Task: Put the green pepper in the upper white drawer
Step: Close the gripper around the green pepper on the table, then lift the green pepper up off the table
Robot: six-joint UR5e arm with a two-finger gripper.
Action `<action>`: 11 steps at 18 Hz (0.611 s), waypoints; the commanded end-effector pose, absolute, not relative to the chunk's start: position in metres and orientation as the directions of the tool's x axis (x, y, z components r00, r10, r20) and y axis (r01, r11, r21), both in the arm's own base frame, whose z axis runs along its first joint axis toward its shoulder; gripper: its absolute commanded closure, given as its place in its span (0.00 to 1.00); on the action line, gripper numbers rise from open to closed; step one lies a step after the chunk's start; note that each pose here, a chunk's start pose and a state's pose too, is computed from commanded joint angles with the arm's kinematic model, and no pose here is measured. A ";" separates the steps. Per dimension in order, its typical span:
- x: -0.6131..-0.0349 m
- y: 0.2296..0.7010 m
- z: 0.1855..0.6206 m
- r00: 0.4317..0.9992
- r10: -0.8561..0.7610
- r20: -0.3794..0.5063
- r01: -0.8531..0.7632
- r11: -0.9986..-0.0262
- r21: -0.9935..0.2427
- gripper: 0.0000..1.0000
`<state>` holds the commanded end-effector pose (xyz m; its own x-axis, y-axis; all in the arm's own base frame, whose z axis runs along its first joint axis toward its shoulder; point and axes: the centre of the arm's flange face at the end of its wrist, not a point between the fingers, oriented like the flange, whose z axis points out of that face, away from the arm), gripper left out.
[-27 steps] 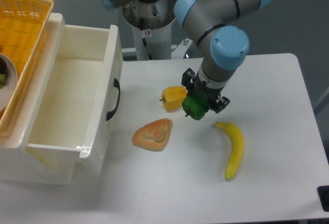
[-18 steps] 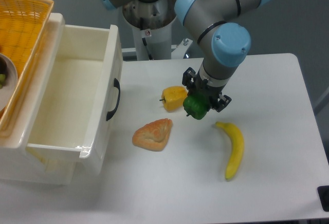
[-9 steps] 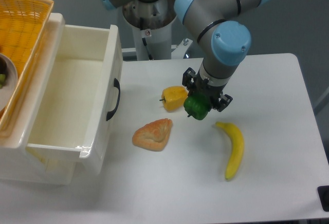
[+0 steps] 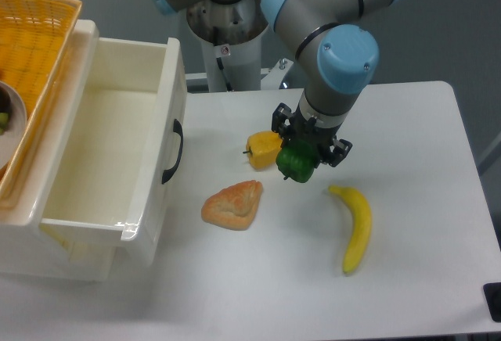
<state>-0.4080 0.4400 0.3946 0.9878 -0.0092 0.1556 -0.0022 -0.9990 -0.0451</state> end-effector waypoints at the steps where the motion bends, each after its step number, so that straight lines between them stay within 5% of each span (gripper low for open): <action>1: -0.404 0.439 0.402 0.987 -0.008 0.158 0.001 -0.998 -0.056 0.46; 11: -0.369 0.435 0.445 0.979 0.037 0.201 0.066 -0.988 -0.136 0.45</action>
